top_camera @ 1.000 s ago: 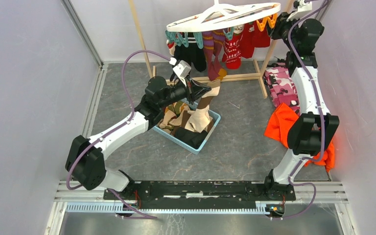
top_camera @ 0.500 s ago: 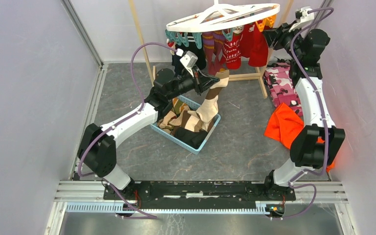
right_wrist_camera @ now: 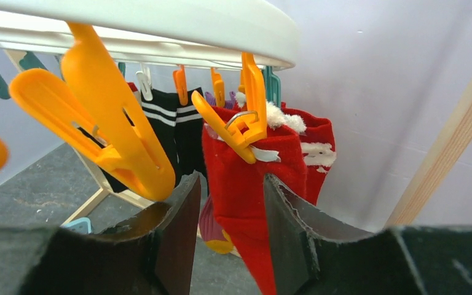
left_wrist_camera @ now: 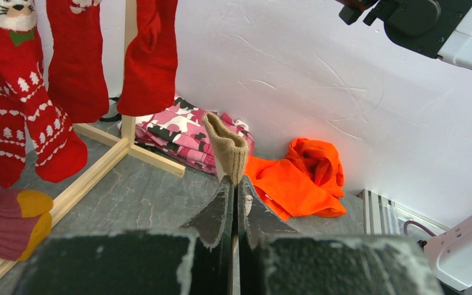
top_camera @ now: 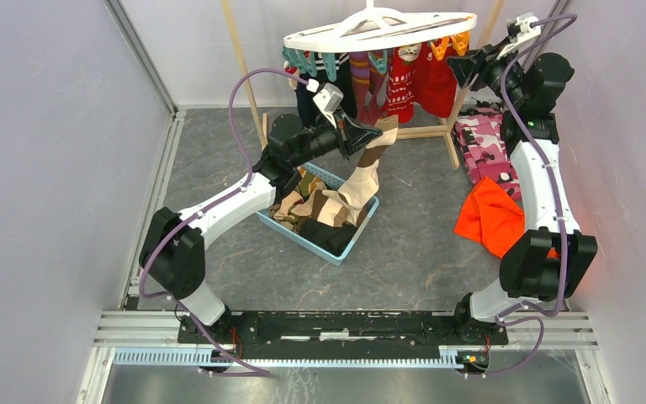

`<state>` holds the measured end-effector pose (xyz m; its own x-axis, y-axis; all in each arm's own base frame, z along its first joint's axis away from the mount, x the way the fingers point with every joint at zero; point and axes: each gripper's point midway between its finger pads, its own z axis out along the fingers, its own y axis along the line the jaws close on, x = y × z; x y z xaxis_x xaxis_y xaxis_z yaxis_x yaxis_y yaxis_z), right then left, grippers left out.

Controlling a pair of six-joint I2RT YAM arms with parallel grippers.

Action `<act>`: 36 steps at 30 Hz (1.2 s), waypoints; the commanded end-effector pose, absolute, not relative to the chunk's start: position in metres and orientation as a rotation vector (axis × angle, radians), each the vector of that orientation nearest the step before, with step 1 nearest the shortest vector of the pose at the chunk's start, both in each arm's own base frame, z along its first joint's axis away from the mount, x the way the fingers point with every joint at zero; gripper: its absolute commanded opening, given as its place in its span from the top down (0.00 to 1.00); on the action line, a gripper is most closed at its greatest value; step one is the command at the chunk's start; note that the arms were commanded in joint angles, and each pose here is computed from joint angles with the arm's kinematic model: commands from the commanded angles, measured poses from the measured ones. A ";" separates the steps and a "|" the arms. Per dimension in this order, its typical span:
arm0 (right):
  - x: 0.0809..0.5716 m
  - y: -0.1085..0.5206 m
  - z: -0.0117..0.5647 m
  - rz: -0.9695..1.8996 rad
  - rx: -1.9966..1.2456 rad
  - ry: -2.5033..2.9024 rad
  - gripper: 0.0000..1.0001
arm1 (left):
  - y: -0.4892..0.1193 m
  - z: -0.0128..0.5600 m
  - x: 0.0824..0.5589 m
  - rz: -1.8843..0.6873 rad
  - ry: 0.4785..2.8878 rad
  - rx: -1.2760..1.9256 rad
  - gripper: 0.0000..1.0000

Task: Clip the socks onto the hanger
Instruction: Adjust the hanger on the clothesline.

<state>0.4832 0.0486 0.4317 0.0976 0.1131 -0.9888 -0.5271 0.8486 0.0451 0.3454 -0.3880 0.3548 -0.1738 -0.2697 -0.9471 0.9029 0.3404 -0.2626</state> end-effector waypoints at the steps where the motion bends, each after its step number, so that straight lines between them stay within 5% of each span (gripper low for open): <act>1: 0.466 0.052 0.444 0.483 -0.415 1.364 0.51 | -0.390 0.388 0.337 -1.219 1.251 0.639 0.98; 28: 0.422 0.062 0.450 0.461 -0.656 1.322 0.46 | -0.385 0.395 0.329 -1.215 1.234 0.647 0.98; 36: 0.397 0.044 0.461 0.341 -0.729 1.301 0.36 | -0.385 0.398 0.324 -1.225 1.228 0.651 0.98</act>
